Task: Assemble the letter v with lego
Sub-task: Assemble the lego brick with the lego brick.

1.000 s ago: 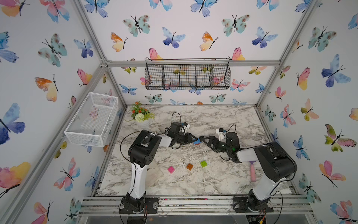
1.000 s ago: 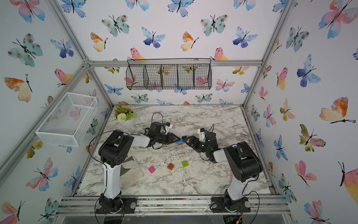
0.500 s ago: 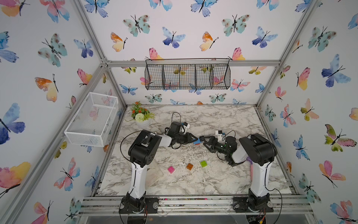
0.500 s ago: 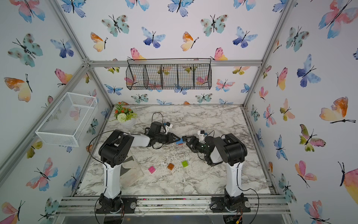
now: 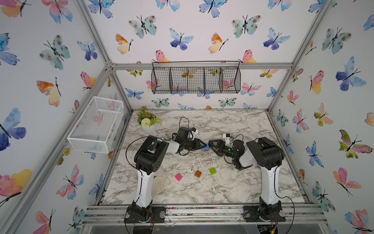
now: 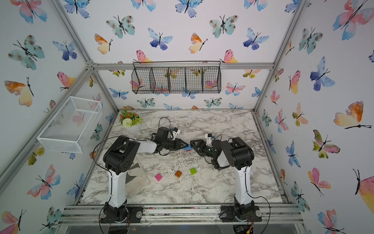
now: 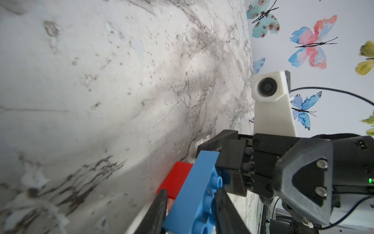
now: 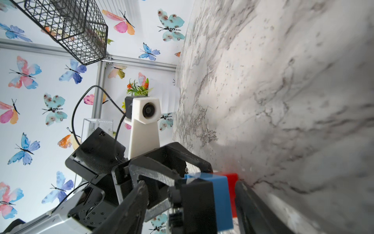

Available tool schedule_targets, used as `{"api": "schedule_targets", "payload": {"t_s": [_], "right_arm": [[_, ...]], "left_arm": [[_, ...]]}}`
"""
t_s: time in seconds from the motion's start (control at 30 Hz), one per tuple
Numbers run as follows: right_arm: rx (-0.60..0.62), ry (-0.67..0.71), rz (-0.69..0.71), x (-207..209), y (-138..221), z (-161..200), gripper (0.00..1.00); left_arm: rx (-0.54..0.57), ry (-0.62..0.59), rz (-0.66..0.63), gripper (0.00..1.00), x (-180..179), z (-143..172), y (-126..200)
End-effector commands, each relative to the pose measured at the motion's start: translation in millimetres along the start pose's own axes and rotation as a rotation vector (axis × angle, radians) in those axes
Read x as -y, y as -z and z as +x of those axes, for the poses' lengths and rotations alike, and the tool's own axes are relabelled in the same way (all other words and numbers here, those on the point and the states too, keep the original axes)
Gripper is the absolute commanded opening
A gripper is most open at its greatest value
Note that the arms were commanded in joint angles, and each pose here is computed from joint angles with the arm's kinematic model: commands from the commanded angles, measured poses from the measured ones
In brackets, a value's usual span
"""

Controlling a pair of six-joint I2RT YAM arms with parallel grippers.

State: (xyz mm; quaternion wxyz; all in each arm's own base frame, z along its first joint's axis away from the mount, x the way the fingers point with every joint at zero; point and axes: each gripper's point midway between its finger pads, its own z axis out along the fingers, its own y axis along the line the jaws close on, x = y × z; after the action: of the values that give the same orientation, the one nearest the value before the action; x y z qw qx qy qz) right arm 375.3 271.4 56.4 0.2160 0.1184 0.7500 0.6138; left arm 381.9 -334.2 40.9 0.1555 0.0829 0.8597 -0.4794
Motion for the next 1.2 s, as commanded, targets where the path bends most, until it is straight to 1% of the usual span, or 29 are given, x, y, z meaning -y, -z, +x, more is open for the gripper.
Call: {"api": "schedule_targets", "payload": {"t_s": [0.0,0.1,0.47,0.53,0.63,0.67,0.73,0.8,0.83,0.87,0.93,0.97,1.03,1.07,1.1,1.17], "right_arm": [[-0.012,-0.012,0.01,6.5,-5.5,3.8,0.65],[-0.022,-0.016,0.011,8.9,-8.0,6.3,0.59],[-0.023,-0.017,0.046,19.3,-10.0,11.5,0.29],[-0.024,-0.015,0.051,20.8,-9.9,12.8,0.26],[-0.026,-0.007,0.06,22.7,-10.3,14.7,0.09],[-0.026,-0.003,0.07,24.4,-10.2,15.4,0.06],[-0.028,0.002,0.088,26.8,-10.2,16.5,0.01],[-0.03,0.01,0.096,26.3,-10.0,17.0,0.02],[-0.031,0.014,0.095,24.7,-9.7,16.9,0.06],[-0.029,0.018,0.097,23.1,-9.0,16.5,0.15],[-0.029,0.034,0.105,18.8,-8.8,14.5,0.27],[-0.029,0.039,0.113,17.3,-8.5,13.8,0.33],[-0.026,0.058,0.119,11.4,-7.5,11.6,0.4],[-0.028,0.067,0.126,9.7,-7.8,10.9,0.42],[-0.032,0.072,0.13,8.1,-8.1,10.3,0.45],[-0.038,0.079,0.127,3.4,-8.9,9.6,0.55]], "left_arm": [[-0.163,0.163,-0.227,0.36,-75.8,68.8,-6.3],[-0.161,0.162,-0.226,0.36,-75.0,67.9,-6.1],[-0.16,0.162,-0.226,0.36,-74.3,68.2,-4.7],[-0.16,0.162,-0.226,0.36,-74.3,68.4,-4.8],[-0.161,0.163,-0.227,0.36,-74.8,68.7,-4.5],[-0.161,0.162,-0.227,0.36,-74.6,69.0,-4.8],[-0.16,0.163,-0.228,0.36,-74.4,68.8,-4.0],[-0.155,0.16,-0.226,0.36,-72.4,66.5,-2.7],[-0.152,0.158,-0.224,0.37,-71.0,65.5,-1.7],[-0.148,0.158,-0.223,0.39,-69.8,64.3,-0.1],[-0.136,0.153,-0.222,0.44,-66.4,60.9,3.5],[-0.127,0.15,-0.222,0.48,-64.3,58.5,6.1],[-0.114,0.146,-0.221,0.54,-60.9,54.7,10.4],[-0.107,0.142,-0.214,0.59,-58.1,51.5,11.8],[-0.106,0.138,-0.203,0.61,-55.7,49.3,12.6],[-0.095,0.14,-0.188,0.65,-52.9,41.8,16.1]]}}
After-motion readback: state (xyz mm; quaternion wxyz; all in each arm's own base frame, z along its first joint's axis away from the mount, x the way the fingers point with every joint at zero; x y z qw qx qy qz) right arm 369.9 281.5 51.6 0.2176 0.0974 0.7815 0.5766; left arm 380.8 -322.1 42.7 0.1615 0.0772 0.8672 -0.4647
